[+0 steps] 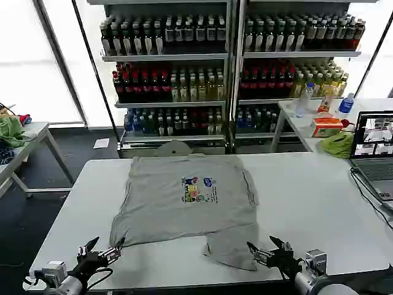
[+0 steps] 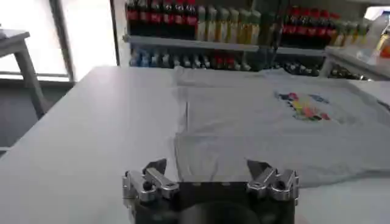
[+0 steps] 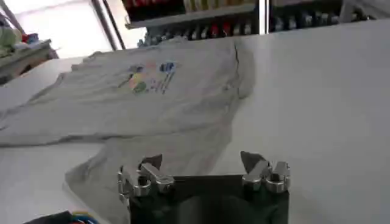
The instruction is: Fold and organize the clothes.
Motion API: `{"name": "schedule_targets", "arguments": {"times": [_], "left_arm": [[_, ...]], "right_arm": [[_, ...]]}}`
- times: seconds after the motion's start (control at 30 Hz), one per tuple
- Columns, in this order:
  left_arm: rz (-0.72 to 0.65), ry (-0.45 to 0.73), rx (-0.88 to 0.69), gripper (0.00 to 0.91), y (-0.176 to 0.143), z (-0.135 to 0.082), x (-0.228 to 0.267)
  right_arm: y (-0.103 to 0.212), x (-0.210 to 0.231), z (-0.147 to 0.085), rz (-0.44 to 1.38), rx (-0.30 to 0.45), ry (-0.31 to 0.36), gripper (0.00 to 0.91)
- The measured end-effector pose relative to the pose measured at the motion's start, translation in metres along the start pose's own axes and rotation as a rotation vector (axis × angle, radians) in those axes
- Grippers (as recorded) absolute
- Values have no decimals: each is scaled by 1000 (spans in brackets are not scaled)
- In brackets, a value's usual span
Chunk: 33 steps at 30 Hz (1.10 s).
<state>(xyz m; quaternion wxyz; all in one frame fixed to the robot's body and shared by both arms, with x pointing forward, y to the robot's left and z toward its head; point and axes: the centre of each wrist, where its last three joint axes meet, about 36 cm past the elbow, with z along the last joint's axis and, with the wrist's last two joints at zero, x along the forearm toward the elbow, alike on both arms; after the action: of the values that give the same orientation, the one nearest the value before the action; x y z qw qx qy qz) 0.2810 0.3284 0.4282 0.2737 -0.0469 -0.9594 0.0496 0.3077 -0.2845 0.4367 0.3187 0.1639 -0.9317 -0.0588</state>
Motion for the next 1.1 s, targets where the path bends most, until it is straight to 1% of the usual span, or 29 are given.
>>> {"name": "schedule_targets", "arguments": {"times": [0.03, 0.07, 0.1, 0.13, 0.17, 0.2, 0.63, 0.67, 0.7, 0.73, 0.77, 0.8, 0.83, 0.93, 0.97, 1.0, 1.07, 1.1], "left_arm": [[0, 3, 3, 907, 0, 0, -1], [2, 6, 7, 907, -1, 1, -2], [3, 8, 8, 907, -1, 1, -3], [2, 8, 10, 907, -1, 1, -3], [3, 8, 11, 907, 0, 0, -4], [3, 7, 12, 907, 0, 0, -5], [11, 33, 47, 907, 0, 8, -15], [12, 35, 49, 887, 0, 9, -16], [13, 36, 51, 695, 0, 9, -17], [13, 37, 53, 584, 0, 10, -18], [14, 38, 54, 353, 0, 10, -18], [13, 38, 56, 262, 0, 11, -19], [12, 37, 58, 141, 1, 11, -20], [10, 37, 62, 121, 2, 13, -22], [10, 38, 63, 81, 3, 13, -23], [8, 37, 64, 60, 4, 13, -23], [6, 37, 65, 30, 6, 14, -24], [4, 37, 66, 30, 8, 15, -25]], "right_arm": [[1, -1, 0, 1, -1, 6, 836], [2, -1, 1, 2, -3, 12, 736], [3, -2, 2, 3, -5, 19, 403], [4, -3, 3, 1, -8, 26, 282], [6, -4, 4, -1, -10, 31, 30], [7, -5, 5, -2, -10, 34, 0], [20, -15, 16, -30, -24, 65, 0], [21, -15, 17, -31, -25, 66, 0], [21, -15, 17, -31, -26, 68, 0], [21, -16, 18, -31, -28, 69, 0], [21, -17, 19, -31, -30, 70, 0], [21, -17, 19, -31, -32, 69, 0], [20, -17, 20, -32, -33, 68, 0], [21, -18, 21, -37, -36, 70, 0], [21, -18, 21, -40, -36, 70, 0], [21, -18, 21, -41, -35, 70, 0], [22, -18, 21, -44, -34, 71, 0], [22, -18, 21, -44, -34, 70, 0]]}}
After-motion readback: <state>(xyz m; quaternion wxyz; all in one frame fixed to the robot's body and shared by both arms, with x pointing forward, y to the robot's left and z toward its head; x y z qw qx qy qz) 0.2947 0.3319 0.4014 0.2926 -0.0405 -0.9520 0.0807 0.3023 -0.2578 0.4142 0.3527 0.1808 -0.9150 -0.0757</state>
